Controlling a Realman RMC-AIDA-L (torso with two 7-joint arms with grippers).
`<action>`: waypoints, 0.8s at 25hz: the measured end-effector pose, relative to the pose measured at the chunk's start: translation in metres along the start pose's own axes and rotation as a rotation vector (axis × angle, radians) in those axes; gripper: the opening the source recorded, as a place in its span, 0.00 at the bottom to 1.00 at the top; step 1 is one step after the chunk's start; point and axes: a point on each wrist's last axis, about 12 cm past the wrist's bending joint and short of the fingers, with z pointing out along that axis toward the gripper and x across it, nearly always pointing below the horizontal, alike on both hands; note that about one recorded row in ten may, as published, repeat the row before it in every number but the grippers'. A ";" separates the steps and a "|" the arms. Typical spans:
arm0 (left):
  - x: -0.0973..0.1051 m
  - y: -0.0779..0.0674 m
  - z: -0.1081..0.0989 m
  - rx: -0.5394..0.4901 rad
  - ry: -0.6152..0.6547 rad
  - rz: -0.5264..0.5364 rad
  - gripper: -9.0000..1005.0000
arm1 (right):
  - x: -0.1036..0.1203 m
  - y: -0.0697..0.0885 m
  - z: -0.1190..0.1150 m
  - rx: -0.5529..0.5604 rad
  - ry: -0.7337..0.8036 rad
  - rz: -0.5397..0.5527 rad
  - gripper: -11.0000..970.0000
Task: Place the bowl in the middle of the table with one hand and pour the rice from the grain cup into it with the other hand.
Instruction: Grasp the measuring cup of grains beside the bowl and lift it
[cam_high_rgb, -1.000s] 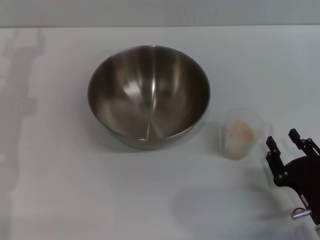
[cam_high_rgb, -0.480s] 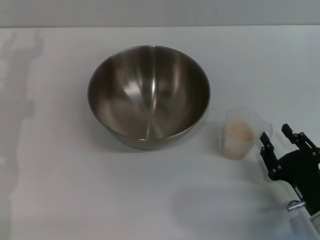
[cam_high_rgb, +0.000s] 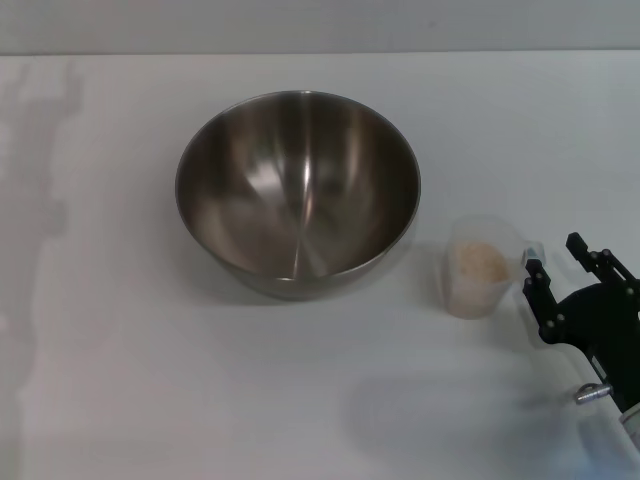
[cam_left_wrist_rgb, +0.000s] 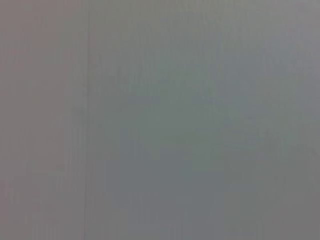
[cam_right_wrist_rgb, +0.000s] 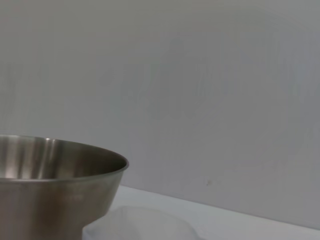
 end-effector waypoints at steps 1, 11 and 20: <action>0.000 0.000 -0.001 -0.001 0.000 0.001 0.62 | 0.000 0.000 0.001 0.002 -0.002 0.000 0.49; 0.000 0.003 -0.001 -0.011 -0.002 0.003 0.62 | -0.002 -0.001 0.010 -0.008 -0.003 -0.003 0.43; 0.000 0.005 -0.001 -0.014 -0.002 0.005 0.62 | -0.003 -0.004 0.017 -0.014 -0.007 -0.021 0.36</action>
